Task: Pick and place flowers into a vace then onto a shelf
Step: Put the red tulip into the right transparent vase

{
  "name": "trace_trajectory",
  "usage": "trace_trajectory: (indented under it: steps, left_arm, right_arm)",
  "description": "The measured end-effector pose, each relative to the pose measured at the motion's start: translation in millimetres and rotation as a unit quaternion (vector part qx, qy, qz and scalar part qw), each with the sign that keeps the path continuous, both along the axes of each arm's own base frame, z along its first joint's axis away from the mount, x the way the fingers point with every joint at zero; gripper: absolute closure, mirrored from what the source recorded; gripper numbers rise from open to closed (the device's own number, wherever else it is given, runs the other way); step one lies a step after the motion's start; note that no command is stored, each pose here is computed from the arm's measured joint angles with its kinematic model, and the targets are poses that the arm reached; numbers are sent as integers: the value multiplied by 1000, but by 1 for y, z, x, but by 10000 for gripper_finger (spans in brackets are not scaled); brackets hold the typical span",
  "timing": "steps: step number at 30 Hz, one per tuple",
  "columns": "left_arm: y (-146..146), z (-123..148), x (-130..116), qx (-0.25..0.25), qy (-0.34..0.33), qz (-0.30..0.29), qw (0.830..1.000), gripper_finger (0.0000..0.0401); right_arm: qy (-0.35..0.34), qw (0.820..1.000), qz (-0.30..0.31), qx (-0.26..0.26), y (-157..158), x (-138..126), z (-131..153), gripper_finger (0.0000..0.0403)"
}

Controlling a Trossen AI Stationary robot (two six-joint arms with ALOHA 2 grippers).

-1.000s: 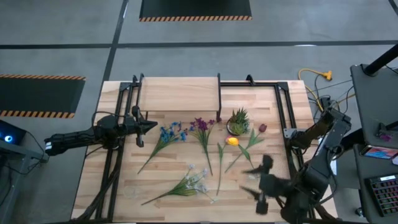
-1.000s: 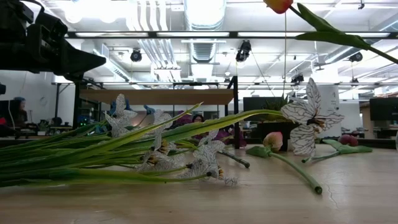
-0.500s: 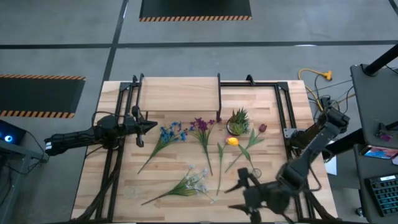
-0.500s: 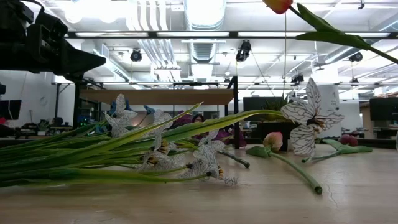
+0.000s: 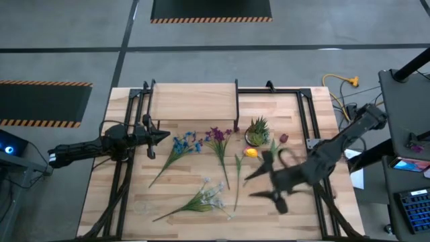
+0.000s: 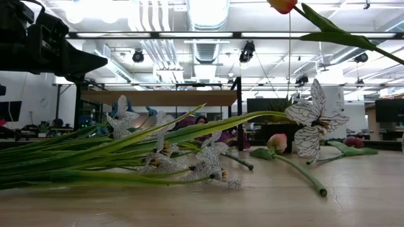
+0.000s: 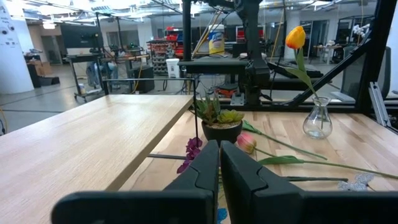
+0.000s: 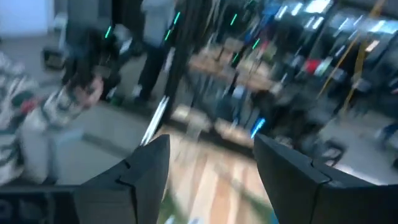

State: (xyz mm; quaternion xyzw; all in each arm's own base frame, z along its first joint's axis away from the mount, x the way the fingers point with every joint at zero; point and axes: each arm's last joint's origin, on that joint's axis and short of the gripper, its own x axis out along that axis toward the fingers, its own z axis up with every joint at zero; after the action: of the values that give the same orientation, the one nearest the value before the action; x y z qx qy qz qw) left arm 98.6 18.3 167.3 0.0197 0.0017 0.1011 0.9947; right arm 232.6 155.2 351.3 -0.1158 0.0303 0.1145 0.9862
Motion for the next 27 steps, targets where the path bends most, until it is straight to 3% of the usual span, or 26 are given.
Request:
trace_trajectory:
  steps: [9, 19, 24, 27]
  left_arm:
    - [0, 0, 0, 0, 0, 0, 1000, 401]
    - [0, 0, 0, 0, 0, 0, 1000, 401]
    - [0, 0, 0, 0, -1, 0, 1000, 401]
    - [0, 2, 0, 2, -11, 0, 1000, 401]
  right_arm:
    - [-105, 990, -75, 50, -67, -49, -20, 179]
    - [-174, 952, -225, 112, -110, -106, -20, 179]
    - [-138, 952, -268, 45, -117, -116, -22, 179]
    - [-105, 942, -318, 17, -121, -118, -21, 179]
